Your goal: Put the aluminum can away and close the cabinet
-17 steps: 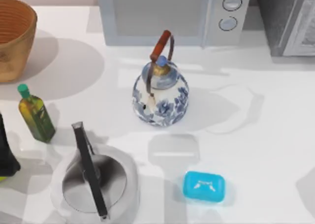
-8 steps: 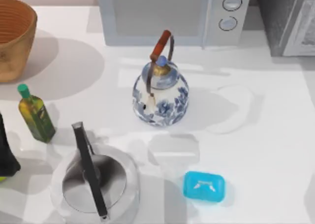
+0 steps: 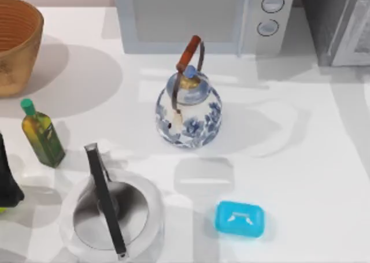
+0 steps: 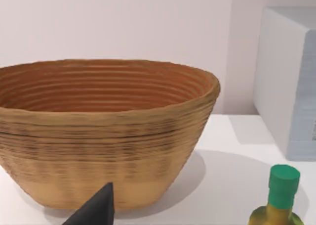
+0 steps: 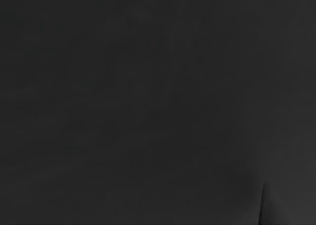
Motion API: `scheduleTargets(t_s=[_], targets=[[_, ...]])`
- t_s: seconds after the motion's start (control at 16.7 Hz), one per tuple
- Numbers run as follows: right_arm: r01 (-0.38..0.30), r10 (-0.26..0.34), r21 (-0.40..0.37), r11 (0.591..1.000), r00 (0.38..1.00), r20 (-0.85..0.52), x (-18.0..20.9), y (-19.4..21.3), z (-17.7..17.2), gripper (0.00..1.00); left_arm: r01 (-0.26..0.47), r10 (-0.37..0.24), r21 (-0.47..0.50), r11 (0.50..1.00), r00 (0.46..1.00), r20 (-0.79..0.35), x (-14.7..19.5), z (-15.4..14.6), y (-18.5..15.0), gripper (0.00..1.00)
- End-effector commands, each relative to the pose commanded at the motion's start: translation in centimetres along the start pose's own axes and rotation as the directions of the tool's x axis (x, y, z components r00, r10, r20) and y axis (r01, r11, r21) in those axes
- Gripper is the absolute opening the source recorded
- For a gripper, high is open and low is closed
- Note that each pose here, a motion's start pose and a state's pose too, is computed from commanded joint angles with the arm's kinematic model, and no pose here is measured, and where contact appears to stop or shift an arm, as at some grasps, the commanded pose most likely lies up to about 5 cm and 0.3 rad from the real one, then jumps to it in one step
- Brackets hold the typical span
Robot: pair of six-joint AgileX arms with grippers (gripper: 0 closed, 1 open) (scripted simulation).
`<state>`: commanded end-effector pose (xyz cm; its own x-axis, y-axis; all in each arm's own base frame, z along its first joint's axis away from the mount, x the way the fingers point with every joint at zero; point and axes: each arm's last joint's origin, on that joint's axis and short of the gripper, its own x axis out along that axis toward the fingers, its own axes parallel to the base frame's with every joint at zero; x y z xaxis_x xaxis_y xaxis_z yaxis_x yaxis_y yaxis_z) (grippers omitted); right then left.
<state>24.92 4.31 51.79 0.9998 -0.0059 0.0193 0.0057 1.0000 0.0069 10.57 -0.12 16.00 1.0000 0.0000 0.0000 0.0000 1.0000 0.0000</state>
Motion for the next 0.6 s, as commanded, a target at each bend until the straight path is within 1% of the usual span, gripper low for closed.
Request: scheduleTargets(t_s=[0.12,0.3,0.6], targets=[[-0.005,0.005,-0.002,1.000,1.000,-0.006,-1.0,2.8,-0.2,1.00,0.000,0.000,0.000,1.000,1.000,0.000,0.0,0.0,0.0,1.00],[-0.006,0.006,-0.010,1.000,1.000,-0.017,-2.1,5.1,-0.5,1.00,0.000,0.000,0.000,1.000,1.000,0.000,0.0,0.0,0.0,1.00],[-0.006,0.006,-0.014,1.000,1.000,-0.020,-2.3,5.6,-0.6,1.00,0.000,0.000,0.000,1.000,1.000,0.000,0.0,0.0,0.0,1.00]])
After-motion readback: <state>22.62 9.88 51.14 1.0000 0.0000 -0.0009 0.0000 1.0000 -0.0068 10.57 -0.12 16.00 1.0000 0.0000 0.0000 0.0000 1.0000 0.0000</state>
